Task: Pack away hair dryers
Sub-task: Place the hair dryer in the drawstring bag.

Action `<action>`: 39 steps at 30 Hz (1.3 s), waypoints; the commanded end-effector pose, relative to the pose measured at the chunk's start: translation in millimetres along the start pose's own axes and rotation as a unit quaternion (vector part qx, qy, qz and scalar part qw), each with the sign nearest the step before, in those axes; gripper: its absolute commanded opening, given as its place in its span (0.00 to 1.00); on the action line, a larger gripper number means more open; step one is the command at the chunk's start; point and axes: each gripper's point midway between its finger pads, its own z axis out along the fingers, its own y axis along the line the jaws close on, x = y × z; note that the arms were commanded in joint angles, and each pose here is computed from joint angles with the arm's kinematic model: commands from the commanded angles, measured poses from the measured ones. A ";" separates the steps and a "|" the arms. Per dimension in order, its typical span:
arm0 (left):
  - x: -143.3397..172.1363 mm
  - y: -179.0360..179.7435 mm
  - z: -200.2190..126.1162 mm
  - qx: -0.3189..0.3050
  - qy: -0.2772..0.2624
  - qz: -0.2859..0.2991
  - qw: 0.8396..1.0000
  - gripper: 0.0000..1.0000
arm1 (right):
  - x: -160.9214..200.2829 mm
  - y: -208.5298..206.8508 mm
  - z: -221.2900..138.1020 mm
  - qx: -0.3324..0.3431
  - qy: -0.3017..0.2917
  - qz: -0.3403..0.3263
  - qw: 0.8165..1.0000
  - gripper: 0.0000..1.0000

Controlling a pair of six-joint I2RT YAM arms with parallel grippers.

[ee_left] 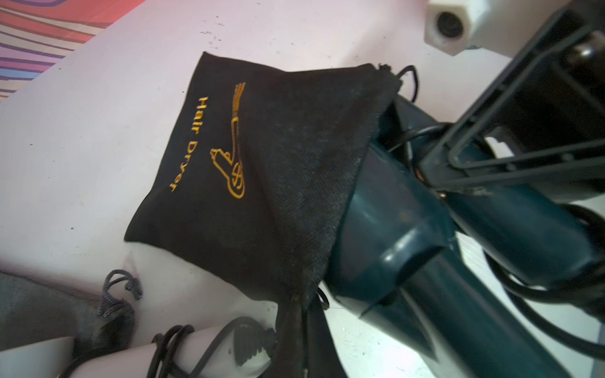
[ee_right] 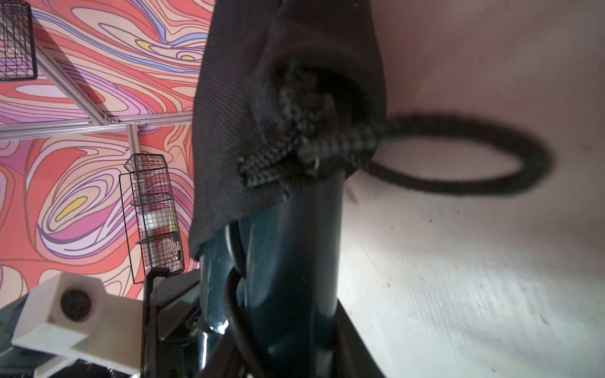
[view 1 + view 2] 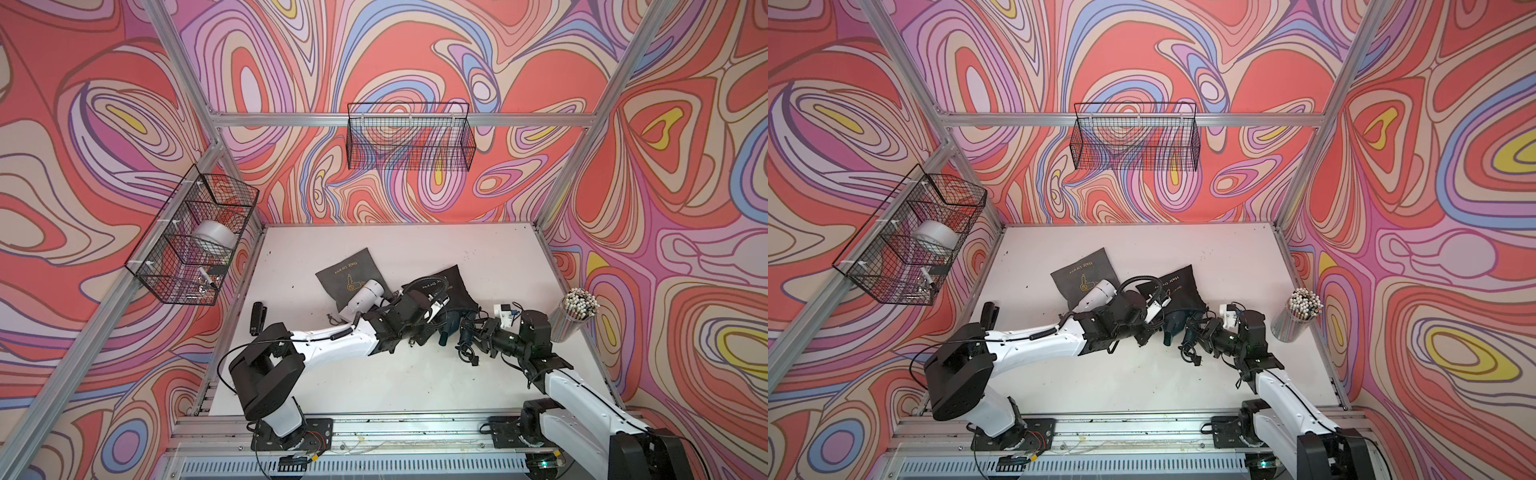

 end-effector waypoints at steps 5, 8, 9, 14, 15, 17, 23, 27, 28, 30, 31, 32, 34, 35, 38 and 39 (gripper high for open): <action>-4.5 -9.9 -4.7 0.022 -0.004 0.002 1.000 0.00 | -24.9 29.1 -3.5 -0.032 -0.050 -0.037 0.998 0.00; -19.0 -2.3 -4.1 -0.001 -0.020 0.010 1.000 0.00 | -13.9 20.4 -2.9 -0.004 -0.016 -0.062 0.998 0.00; -25.7 -1.1 -4.1 -0.004 -0.026 0.016 1.000 0.00 | -9.5 17.2 -2.8 0.002 -0.005 -0.068 0.998 0.00; -55.8 -3.2 -3.2 0.000 -0.052 0.046 0.998 0.00 | 6.8 7.1 -0.8 0.010 0.040 -0.088 0.995 0.00; -60.7 -5.5 -2.4 0.006 -0.055 0.054 0.997 0.00 | 9.1 7.0 -0.1 0.012 0.048 -0.094 0.994 0.00; -68.1 -13.2 -1.5 0.026 -0.061 0.067 0.996 0.00 | 12.9 11.2 1.9 0.011 0.061 -0.111 0.992 0.00; -77.1 -36.3 -0.6 0.088 -0.087 0.082 0.989 0.00 | 23.9 30.9 18.0 -0.001 0.103 -0.156 0.982 0.00; -78.1 -46.2 -6.5 0.109 -0.106 0.083 0.985 0.00 | 17.6 34.2 25.0 -0.018 0.094 -0.151 0.984 0.00; -76.4 -47.3 -7.8 0.112 -0.107 0.085 0.984 0.00 | 16.6 34.6 25.9 -0.022 0.092 -0.148 0.985 0.00; -71.7 -45.8 -11.2 0.107 -0.107 0.085 0.985 0.00 | 14.0 35.5 26.8 -0.028 0.082 -0.145 0.986 0.00; -67.9 -44.1 -12.3 0.102 -0.104 0.085 0.986 0.00 | 12.4 34.5 26.7 -0.028 0.077 -0.144 0.986 0.00; -64.8 -41.3 -14.5 0.094 -0.103 0.085 0.987 0.00 | 10.1 33.4 26.4 -0.027 0.069 -0.141 0.987 0.00; -59.8 -37.3 -19.8 0.084 -0.102 0.081 0.988 0.00 | 5.4 31.9 24.6 -0.033 0.056 -0.131 0.989 0.00; -57.3 -35.6 -23.1 0.080 -0.102 0.079 0.988 0.00 | 3.0 30.6 23.4 -0.035 0.050 -0.125 0.990 0.00; -49.8 -29.7 -29.5 0.065 -0.101 0.069 0.990 0.00 | -5.3 29.8 18.9 -0.045 0.030 -0.111 0.992 0.00; -47.0 -26.2 -30.8 0.056 -0.099 0.064 0.991 0.00 | -6.8 31.0 17.7 -0.048 0.026 -0.109 0.993 0.00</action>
